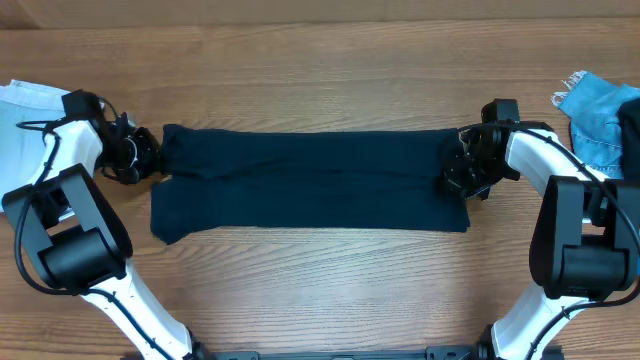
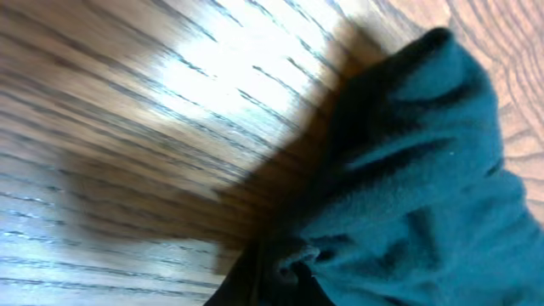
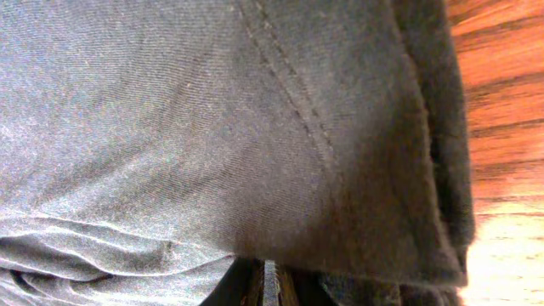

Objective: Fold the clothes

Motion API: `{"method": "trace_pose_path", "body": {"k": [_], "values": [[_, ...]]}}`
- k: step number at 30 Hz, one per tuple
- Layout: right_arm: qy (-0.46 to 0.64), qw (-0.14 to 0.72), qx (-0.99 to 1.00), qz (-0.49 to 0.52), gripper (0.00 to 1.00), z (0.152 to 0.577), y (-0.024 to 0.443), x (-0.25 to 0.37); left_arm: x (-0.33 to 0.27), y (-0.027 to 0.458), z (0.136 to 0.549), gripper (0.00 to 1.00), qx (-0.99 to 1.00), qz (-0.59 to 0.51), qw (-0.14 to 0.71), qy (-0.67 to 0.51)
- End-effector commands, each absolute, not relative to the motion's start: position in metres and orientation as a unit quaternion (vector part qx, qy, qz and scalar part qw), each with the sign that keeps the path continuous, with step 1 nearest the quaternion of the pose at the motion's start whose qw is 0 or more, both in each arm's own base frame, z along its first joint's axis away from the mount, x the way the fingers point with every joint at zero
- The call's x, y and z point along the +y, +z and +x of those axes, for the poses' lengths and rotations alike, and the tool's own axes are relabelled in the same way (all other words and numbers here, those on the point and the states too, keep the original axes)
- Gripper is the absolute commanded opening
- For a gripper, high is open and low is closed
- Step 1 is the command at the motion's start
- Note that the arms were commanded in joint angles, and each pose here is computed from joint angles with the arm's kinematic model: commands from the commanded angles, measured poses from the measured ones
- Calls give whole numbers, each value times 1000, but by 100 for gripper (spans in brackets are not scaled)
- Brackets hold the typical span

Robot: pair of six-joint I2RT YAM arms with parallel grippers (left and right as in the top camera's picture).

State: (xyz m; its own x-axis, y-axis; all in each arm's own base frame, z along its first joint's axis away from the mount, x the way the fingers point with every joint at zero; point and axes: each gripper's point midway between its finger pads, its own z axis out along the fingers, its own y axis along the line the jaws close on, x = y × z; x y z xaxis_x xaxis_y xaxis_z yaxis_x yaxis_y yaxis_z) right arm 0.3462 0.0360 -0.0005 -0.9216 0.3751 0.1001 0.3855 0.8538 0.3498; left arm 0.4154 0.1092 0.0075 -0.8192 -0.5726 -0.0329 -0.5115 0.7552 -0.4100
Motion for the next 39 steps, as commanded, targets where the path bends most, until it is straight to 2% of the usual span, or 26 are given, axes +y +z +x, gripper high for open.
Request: {"method": "trace_pose_path", "body": {"k": [1, 5, 7, 8, 13, 17, 19, 21, 25, 27, 30, 31, 35, 36, 39], "values": [[-129, 27, -970, -206, 10, 332, -16, 17, 99, 8, 416, 13, 921, -292, 74, -249], [-129, 28, -970, -206, 10, 332, -16, 17, 106, 5, 417, 14, 923, -296, 79, -231], [-129, 28, -970, -206, 11, 332, -16, 17, 99, 11, 423, 28, 915, -292, 89, -263], [-129, 27, -970, -206, 11, 332, -16, 17, 92, 21, 432, 29, 906, -283, 103, -297], [-129, 29, -970, -206, 11, 332, -16, 17, 97, 61, 446, 28, 909, -256, 120, -307], [-129, 30, -969, -206, 11, 331, -16, 18, 73, 99, 435, 27, 940, -170, 93, -281], [-129, 29, -970, -206, 11, 331, -16, 18, 60, 98, 415, 23, 963, -155, 44, -216], [-129, 30, -969, -206, 11, 331, -16, 18, 45, 97, 403, 21, 966, -148, 10, -212], [-129, 31, -969, -207, 12, 331, -16, 18, 39, 87, 382, 23, 983, -128, -44, -123], [-129, 31, -969, -206, 16, 331, -16, 18, 43, 83, 379, 27, 992, -100, -52, -53], [-131, 31, -969, -207, 42, 331, -16, 18, 58, 83, 382, 30, 993, -85, -45, 62], [-131, 31, -969, -207, 45, 331, -16, 18, 58, 83, 391, 32, 994, -64, -29, 83], [-131, 30, -969, -206, 50, 331, -16, 18, 35, 84, 421, 40, 994, 27, 24, 101], [-131, 29, -969, -206, 50, 332, -16, 18, 31, 84, 425, 42, 993, 34, 31, 106], [-131, 29, -969, -206, 51, 332, -16, 18, 19, 81, 420, 43, 990, 89, 17, 106]]}}
